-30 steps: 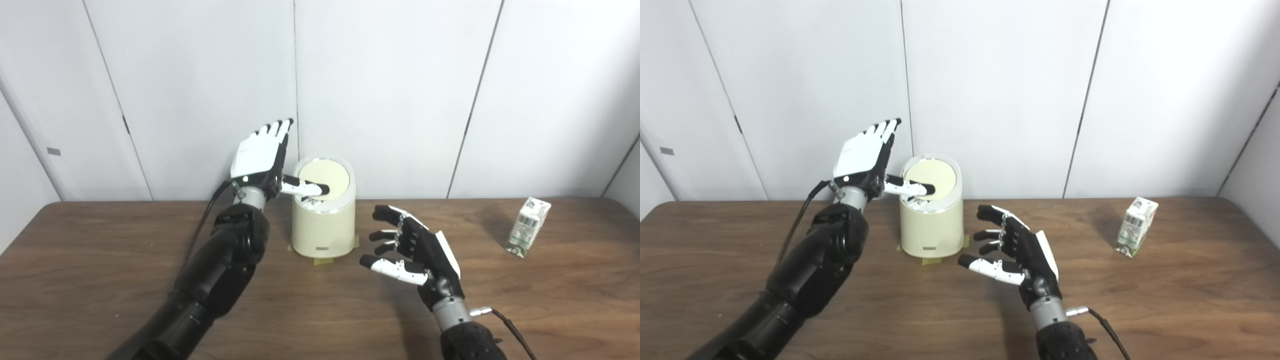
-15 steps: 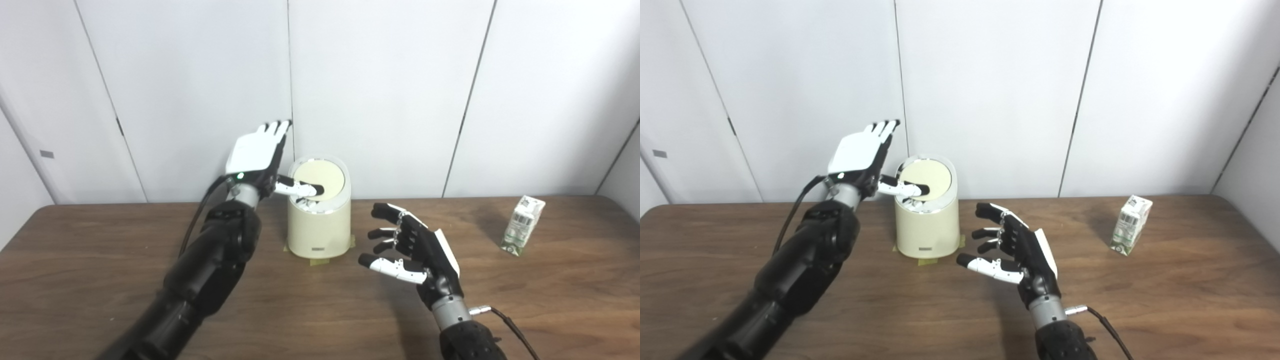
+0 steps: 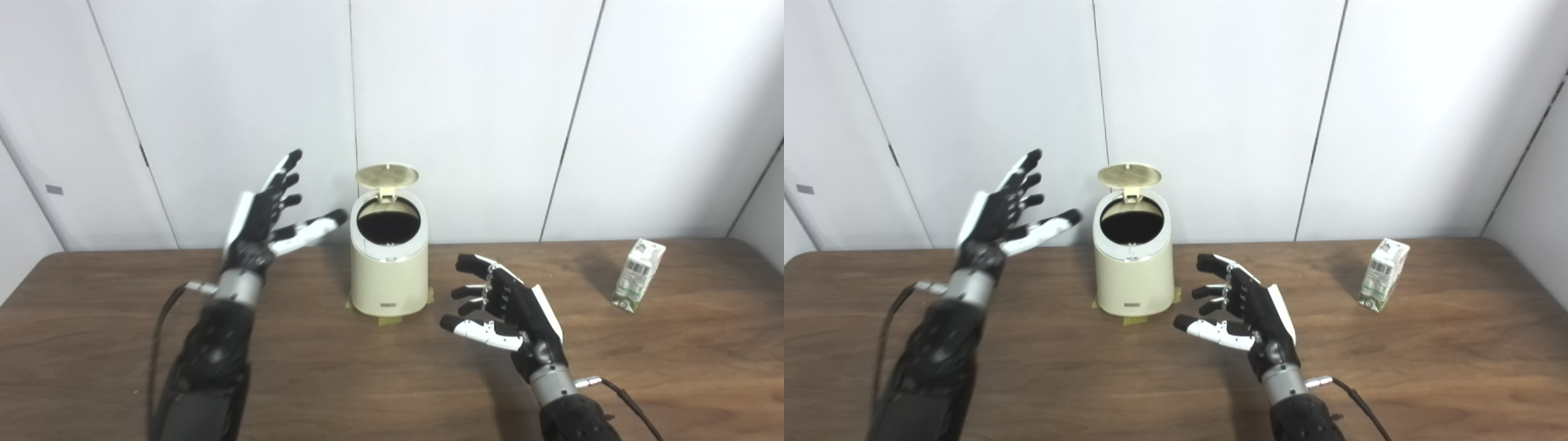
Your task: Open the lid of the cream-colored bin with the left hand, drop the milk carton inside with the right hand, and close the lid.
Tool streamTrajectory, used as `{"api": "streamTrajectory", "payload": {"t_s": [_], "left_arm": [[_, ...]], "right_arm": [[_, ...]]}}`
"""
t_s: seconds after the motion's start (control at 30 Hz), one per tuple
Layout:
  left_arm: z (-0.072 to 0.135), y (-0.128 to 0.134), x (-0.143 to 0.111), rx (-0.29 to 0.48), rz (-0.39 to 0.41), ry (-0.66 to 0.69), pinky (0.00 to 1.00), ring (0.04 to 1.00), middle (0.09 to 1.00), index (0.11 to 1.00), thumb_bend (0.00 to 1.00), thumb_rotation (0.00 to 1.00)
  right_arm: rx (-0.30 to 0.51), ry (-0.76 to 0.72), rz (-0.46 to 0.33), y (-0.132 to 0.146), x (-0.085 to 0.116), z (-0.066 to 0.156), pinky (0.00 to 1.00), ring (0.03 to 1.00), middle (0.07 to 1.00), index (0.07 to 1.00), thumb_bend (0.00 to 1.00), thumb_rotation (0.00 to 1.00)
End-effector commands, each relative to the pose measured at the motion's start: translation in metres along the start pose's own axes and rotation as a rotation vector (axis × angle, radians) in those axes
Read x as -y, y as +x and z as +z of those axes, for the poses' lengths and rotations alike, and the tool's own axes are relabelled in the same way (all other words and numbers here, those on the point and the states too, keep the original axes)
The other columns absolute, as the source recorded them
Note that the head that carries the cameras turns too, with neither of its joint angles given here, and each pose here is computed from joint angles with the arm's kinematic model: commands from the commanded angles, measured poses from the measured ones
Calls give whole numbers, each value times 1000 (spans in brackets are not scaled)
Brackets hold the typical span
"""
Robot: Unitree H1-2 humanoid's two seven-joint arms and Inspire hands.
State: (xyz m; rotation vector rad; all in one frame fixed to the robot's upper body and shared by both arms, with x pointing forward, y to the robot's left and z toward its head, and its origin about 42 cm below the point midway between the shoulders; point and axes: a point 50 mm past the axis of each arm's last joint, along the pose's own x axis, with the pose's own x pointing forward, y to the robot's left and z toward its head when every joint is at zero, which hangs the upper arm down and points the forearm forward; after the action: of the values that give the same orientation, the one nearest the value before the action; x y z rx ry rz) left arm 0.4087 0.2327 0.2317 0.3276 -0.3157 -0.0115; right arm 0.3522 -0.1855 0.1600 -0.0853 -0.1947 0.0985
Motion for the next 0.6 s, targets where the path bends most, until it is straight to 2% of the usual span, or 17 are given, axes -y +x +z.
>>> {"api": "streamTrajectory", "payload": {"t_s": [0.0,0.13,0.23,0.33,0.47,0.57], "left_arm": [[5,-7,-15,68,41,15,718,788,788,814,842,320],[-23,-44,-27,11,15,-21,712,753,766,798,827,341],[-39,-64,-33,-34,19,-18,691,748,772,799,784,264],[-51,-76,-36,-45,32,-22,643,730,774,797,757,220],[-60,-85,-35,-46,55,-34,630,707,757,786,755,213],[-66,-91,-32,-38,84,-52,612,678,727,758,754,195]], "right_arm": [[86,-7,9,10,0,19,491,618,785,753,717,176],[84,0,9,9,1,19,496,617,780,757,714,175],[88,21,1,10,4,17,486,609,776,752,721,171],[99,32,-12,11,8,16,475,604,779,750,732,195],[116,24,-41,12,16,21,488,603,760,740,732,184],[158,-137,-43,19,33,33,490,624,748,740,738,191]]}}
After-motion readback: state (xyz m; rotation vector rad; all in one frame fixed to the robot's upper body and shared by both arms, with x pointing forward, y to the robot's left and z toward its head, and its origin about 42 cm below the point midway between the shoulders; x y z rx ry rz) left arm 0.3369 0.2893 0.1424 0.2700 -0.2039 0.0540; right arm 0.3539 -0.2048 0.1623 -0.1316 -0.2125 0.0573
